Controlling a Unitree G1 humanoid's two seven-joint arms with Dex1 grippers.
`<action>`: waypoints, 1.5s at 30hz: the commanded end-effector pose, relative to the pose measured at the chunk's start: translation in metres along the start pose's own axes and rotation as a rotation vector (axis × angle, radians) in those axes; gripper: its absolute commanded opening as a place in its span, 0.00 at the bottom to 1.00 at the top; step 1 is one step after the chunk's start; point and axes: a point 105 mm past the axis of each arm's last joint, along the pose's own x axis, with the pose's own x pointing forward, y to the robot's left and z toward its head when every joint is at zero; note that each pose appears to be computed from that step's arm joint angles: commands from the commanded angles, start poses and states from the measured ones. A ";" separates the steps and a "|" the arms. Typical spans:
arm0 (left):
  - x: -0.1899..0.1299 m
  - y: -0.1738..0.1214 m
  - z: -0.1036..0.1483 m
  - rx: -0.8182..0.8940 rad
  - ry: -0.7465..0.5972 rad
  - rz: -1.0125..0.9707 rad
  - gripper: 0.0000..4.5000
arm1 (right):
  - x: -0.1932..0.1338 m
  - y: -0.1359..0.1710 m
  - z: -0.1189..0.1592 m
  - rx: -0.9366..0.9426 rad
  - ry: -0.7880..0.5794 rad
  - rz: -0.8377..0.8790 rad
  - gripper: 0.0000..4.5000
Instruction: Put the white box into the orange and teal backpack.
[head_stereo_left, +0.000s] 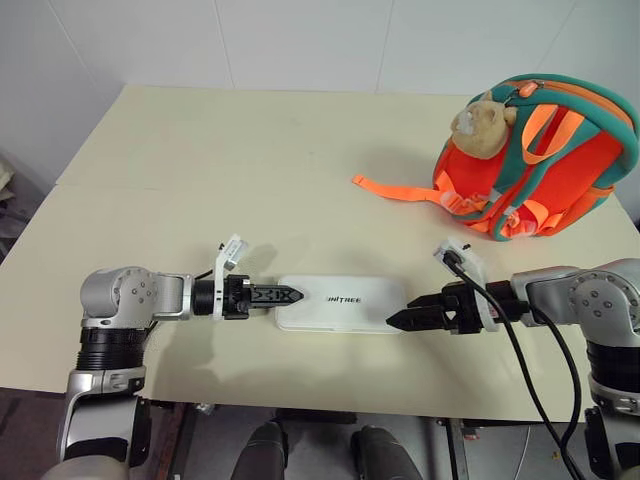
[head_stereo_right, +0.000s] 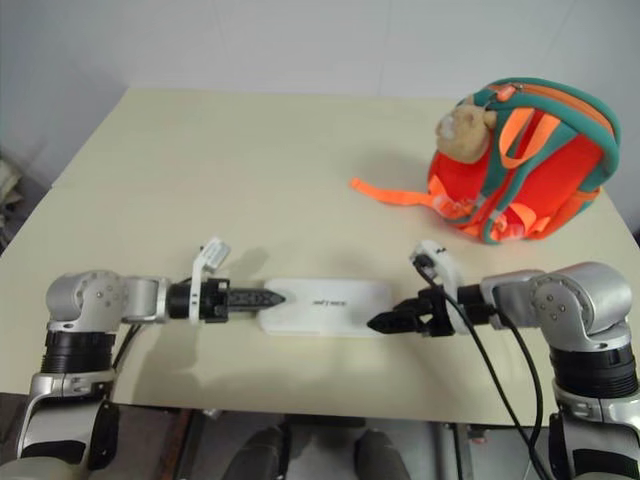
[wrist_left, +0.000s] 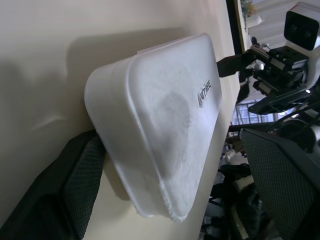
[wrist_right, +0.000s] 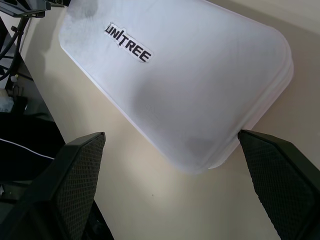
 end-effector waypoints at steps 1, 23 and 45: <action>0.008 0.003 -0.013 -0.061 0.082 -0.011 0.99 | 0.001 0.006 0.002 -0.038 -0.016 0.009 1.00; 0.004 -0.009 0.005 -0.073 0.091 -0.105 0.28 | 0.002 0.001 -0.017 -0.066 -0.022 0.007 1.00; -0.042 -0.010 -0.006 0.133 -0.147 -0.020 0.28 | -0.168 -0.118 0.081 -0.327 -0.552 -0.704 1.00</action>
